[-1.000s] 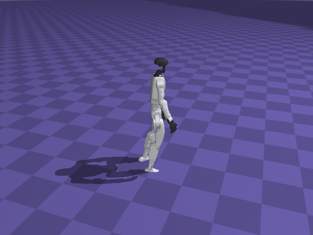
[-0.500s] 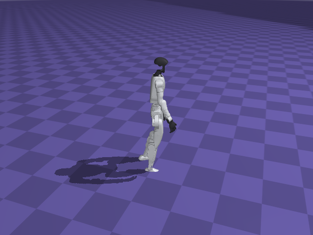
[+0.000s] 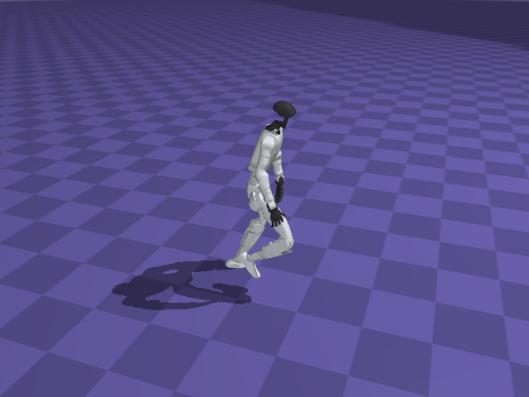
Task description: Sport exercise
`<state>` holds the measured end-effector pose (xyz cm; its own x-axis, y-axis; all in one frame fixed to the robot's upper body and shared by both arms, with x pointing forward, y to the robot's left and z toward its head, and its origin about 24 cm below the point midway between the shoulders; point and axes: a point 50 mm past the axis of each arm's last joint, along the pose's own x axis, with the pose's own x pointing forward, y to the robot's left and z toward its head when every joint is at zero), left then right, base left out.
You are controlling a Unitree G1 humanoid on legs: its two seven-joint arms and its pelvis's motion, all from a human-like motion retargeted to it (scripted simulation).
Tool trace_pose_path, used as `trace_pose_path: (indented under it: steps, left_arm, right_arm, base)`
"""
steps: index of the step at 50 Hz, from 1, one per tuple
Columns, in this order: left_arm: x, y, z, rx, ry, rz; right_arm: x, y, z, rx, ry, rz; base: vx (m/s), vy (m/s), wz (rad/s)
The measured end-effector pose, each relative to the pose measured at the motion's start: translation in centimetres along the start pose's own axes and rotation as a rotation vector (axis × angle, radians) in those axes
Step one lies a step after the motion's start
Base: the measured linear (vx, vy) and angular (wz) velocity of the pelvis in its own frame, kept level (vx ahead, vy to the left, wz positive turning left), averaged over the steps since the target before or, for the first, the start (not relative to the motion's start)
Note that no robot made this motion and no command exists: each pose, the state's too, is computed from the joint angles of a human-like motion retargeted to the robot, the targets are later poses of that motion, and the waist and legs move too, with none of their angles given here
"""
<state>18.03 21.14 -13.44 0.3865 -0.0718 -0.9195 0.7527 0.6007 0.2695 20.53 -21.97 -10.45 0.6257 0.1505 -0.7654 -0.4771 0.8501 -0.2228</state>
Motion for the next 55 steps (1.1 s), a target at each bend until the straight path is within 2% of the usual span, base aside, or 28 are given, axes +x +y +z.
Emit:
trace_pose_path:
  steps: [7, 11, 14, 19, 23, 27, 30, 33, 37, 42, 47, 55]
  left_arm:
    - [-1.7, 6.4, 10.3, 0.022, -0.345, 0.195]
    - [-2.4, 7.3, 12.8, 0.046, -0.420, 0.191]
    - [-1.3, 5.5, 10.7, 0.010, -0.348, 0.117]
    - [0.4, 0.5, 3.6, -0.105, -0.111, -0.002]
    - [0.2, -1.7, -1.1, -0.181, 0.042, -0.039]
    - [-0.3, -1.7, -3.5, -0.198, 0.117, -0.012]
    - [-0.5, -1.5, -4.3, -0.192, 0.124, 0.018]
    - [-0.6, -1.7, -4.4, -0.141, 0.113, 0.028]
    - [-0.4, -2.6, -3.9, -0.059, 0.078, 0.017]
    - [-0.3, -3.3, -2.7, -0.052, 0.007, -0.006]
    - [-0.4, -0.9, -1.0, -0.008, -0.055, 0.060]
    - [-2.6, 7.9, 4.8, 0.035, -0.244, 0.300]
  right_arm:
    - [-1.2, 0.9, -5.9, 0.128, 0.231, 0.047]
    - [-1.9, 1.9, -8.1, 0.189, 0.327, 0.081]
    - [-2.2, 2.6, -8.9, 0.188, 0.361, 0.118]
    - [-1.9, 2.6, -8.3, 0.124, 0.330, 0.109]
    - [-1.9, -0.8, -6.7, 0.082, 0.276, -0.021]
    - [-2.5, -5.3, -4.9, 0.045, 0.233, -0.183]
    - [-2.7, -6.7, -4.0, 0.047, 0.207, -0.234]
    - [-2.2, -5.0, -4.2, 0.043, 0.205, -0.191]
    - [-1.3, -0.5, -5.5, 0.019, 0.245, -0.050]
    - [-1.0, 3.5, -6.7, 0.044, 0.288, 0.098]
    - [-1.2, 3.5, -6.9, 0.106, 0.285, 0.108]
    - [-1.7, -0.1, -7.0, 0.221, 0.278, -0.022]
  base:
    - [0.23, -0.11, 0.15]
    - [0.30, -0.27, -0.23]
    - [0.31, -0.27, -0.78]
    - [0.26, -0.13, -0.50]
    - [0.23, 0.00, -0.82]
    - [0.24, 0.05, -0.39]
    - [0.29, 0.13, 0.21]
    - [0.34, 0.18, -0.05]
    - [0.34, 0.16, -0.36]
    - [0.30, 0.11, -0.06]
    - [0.27, 0.09, 0.16]
    - [0.24, -0.03, 0.03]
